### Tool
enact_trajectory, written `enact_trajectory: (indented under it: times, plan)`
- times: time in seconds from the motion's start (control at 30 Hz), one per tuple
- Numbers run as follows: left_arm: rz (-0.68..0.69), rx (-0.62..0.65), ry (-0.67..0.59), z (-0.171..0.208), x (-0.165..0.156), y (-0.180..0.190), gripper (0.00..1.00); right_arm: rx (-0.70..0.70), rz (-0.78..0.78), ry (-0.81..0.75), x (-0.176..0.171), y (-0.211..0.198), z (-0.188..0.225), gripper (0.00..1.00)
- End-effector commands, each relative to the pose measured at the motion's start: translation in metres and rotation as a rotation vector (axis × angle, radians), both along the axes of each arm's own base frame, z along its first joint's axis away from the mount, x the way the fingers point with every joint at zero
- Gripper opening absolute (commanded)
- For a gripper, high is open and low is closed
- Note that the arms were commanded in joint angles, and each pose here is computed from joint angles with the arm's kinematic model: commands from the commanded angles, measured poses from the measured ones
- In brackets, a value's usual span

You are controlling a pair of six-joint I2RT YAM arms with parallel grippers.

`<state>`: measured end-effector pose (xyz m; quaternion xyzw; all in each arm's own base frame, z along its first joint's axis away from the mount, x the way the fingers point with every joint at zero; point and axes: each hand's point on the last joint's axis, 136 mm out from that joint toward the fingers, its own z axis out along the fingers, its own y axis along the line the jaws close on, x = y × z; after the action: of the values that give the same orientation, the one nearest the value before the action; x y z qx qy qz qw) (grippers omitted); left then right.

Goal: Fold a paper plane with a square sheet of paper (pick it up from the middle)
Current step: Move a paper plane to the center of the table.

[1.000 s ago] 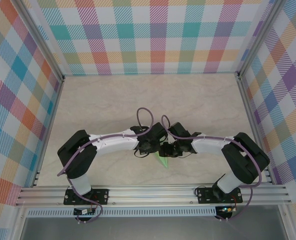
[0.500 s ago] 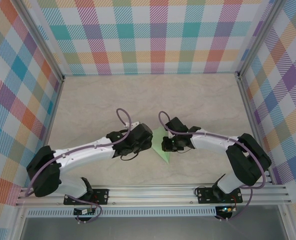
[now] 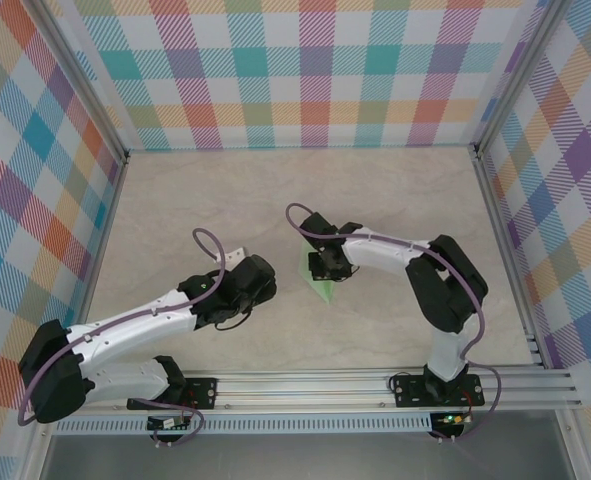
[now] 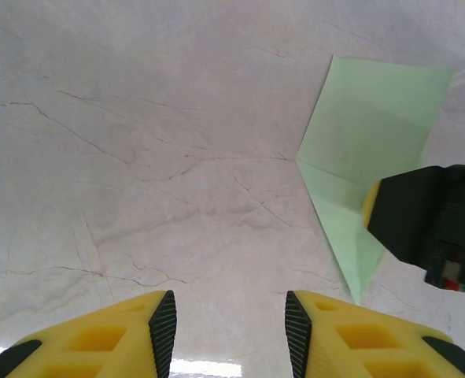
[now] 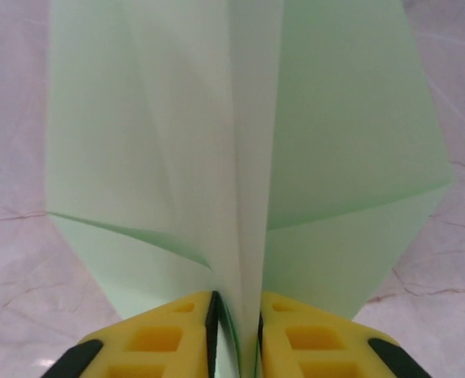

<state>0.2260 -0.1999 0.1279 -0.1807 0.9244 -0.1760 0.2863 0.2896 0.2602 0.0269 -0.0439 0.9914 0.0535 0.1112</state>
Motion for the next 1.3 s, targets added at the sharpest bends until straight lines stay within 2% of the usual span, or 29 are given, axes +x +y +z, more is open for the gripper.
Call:
enact_trajectory:
  times: [0.0,0.4,0.5,0.67,1.07,1.27]
  plan:
    - [0.038,0.012,-0.004,-0.001,-0.001,0.014,0.44,-0.086,0.001,0.024,-0.005,-0.008,-0.002,0.26]
    - [0.02,0.005,0.026,-0.009,0.003,0.005,0.45,-0.149,0.064,0.002,-0.005,-0.002,0.007,0.28]
    - [0.019,0.011,0.034,-0.01,0.003,0.004,0.45,-0.173,0.062,0.013,-0.005,-0.003,0.001,0.21]
    - [0.016,0.014,0.044,-0.012,0.003,0.002,0.45,-0.213,0.065,0.037,-0.006,-0.003,-0.012,0.14]
    - [0.018,0.027,0.057,-0.014,0.004,0.002,0.44,-0.356,0.045,0.034,-0.013,-0.01,-0.025,0.13]
    - [0.019,0.032,0.061,-0.014,0.003,0.003,0.45,-0.262,0.035,-0.001,-0.009,0.001,-0.003,0.14]
